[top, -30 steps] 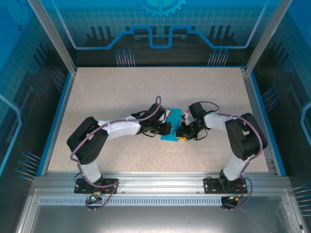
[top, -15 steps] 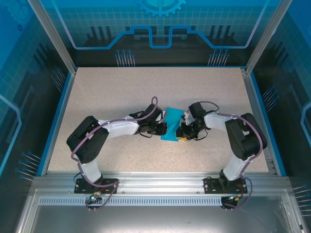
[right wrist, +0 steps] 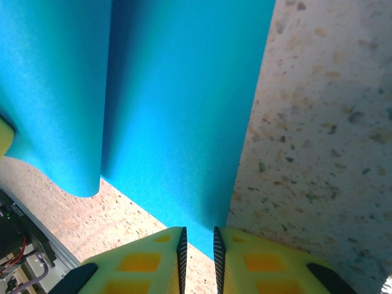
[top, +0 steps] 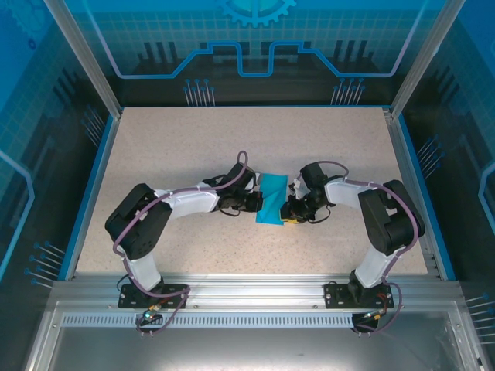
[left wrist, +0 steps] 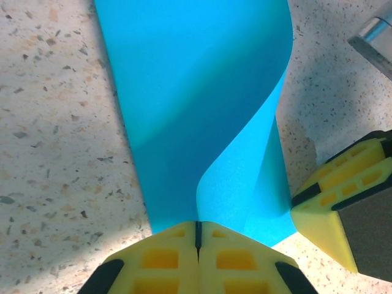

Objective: Fold a paper plane with a square sheet of paper (fold left side to right side)
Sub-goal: Fold the triangle a second time at the center of the table.

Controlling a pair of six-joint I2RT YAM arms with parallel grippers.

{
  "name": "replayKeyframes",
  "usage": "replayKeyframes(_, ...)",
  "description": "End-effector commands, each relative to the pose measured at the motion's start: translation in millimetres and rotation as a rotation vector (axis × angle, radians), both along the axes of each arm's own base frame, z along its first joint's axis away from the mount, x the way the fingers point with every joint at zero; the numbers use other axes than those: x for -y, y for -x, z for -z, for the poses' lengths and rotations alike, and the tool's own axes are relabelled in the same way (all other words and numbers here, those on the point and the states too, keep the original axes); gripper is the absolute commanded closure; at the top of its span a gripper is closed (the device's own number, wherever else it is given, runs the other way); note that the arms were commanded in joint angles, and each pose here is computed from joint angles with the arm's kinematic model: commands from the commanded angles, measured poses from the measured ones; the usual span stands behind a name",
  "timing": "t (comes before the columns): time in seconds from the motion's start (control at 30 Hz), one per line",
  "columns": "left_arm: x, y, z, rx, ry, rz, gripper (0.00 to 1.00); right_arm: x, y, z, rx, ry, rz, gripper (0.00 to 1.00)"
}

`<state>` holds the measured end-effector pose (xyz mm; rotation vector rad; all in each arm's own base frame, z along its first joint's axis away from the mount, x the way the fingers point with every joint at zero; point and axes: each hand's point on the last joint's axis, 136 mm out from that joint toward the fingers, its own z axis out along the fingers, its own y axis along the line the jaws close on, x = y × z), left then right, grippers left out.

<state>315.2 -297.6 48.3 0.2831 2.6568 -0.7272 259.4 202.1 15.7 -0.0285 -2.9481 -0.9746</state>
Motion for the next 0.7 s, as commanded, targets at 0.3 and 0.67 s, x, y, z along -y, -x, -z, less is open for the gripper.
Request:
replayKeyframes(0.3,-1.4,-16.1,-2.9,0.069,-0.069,0.077,0.93,-4.8,-5.1,-1.1,-0.002,0.01,-0.029,0.79)
replayKeyframes(0.67,-0.9,-21.6,5.7,0.066,-0.117,0.103,0.92,-3.4,-2.1,5.9,-0.028,0.021,-0.031,0.79)
